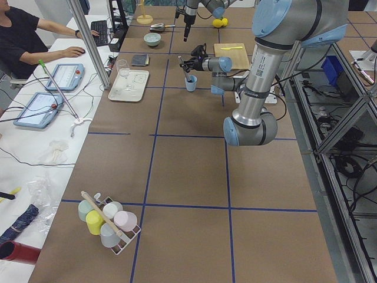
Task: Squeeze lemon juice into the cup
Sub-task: 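Press the muddler down into the cup onto the lemon slice, then lift the muddler up out of the cup with the left gripper, then carry the muddler back toward its original spot on the table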
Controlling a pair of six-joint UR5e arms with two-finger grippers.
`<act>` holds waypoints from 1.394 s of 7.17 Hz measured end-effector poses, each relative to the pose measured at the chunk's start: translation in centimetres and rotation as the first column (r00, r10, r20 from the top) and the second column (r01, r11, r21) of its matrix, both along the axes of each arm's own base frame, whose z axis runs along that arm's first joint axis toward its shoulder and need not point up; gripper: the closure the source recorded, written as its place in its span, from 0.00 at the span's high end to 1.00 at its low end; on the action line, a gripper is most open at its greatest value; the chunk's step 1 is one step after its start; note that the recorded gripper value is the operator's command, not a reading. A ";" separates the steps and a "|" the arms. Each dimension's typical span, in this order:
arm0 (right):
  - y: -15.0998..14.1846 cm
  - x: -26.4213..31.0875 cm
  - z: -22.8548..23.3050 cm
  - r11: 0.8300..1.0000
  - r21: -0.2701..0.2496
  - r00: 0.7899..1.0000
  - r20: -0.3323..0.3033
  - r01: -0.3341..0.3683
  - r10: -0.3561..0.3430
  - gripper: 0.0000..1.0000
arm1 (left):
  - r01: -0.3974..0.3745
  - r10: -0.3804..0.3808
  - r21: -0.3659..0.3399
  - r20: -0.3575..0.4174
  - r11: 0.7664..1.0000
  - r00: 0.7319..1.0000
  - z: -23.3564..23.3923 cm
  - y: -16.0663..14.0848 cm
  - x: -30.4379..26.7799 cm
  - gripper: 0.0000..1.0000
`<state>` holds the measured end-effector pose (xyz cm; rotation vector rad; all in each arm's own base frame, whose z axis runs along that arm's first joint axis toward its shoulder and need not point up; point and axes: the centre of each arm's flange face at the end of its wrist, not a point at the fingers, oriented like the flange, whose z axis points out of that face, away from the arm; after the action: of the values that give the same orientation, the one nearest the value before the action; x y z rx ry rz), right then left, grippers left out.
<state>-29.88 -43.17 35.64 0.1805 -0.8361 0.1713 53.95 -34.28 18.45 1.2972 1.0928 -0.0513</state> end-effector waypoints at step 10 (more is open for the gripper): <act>-0.3 0.0 0.1 1.000 0.000 1.000 -0.005 -0.009 0.009 1.00 | -0.004 -0.001 0.019 0.219 1.000 0.976 7.5 -10.5 -16.7 0.00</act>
<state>-29.92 -43.45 35.77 0.1846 -0.8308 0.1791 37.30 -44.75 25.92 1.2859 0.9073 0.1015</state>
